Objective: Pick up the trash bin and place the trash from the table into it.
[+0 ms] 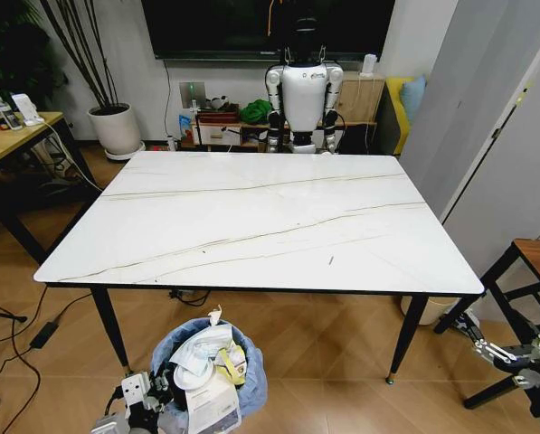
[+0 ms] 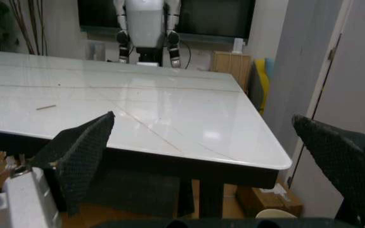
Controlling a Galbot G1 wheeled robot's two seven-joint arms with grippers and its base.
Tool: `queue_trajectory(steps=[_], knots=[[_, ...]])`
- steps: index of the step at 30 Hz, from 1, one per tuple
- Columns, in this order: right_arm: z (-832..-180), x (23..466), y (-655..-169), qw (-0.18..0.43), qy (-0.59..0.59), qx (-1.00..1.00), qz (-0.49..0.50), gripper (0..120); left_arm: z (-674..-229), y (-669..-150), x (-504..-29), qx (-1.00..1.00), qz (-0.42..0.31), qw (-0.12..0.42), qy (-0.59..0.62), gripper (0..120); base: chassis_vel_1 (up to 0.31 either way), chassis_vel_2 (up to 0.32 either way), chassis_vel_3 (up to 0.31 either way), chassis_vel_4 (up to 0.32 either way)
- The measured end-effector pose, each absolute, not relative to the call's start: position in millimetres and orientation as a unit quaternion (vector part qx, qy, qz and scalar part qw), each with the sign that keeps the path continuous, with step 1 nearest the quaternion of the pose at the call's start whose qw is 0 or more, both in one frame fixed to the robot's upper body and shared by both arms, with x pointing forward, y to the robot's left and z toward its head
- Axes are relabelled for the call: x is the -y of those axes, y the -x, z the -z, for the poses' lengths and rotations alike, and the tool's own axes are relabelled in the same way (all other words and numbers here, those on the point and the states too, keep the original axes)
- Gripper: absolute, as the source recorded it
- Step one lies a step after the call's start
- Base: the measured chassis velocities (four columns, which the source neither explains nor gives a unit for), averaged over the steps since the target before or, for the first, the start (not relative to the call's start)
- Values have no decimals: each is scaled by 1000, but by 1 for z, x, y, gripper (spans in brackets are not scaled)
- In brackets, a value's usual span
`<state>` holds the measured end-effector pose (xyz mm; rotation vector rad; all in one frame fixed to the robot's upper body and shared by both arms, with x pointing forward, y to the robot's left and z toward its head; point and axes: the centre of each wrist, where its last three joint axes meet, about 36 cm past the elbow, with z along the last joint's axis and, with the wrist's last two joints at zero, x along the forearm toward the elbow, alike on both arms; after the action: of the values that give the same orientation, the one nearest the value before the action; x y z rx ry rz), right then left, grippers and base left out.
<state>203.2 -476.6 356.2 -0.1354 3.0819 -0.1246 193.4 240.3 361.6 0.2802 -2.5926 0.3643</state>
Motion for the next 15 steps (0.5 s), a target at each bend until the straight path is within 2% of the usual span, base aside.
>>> queue_trajectory(steps=[15], knots=[[-356, 477, -203, 27, 44, -998, 40, 100, -360, -193, -239, 953, -138, 250, -103, 0, 0, 0, 0, 0]])
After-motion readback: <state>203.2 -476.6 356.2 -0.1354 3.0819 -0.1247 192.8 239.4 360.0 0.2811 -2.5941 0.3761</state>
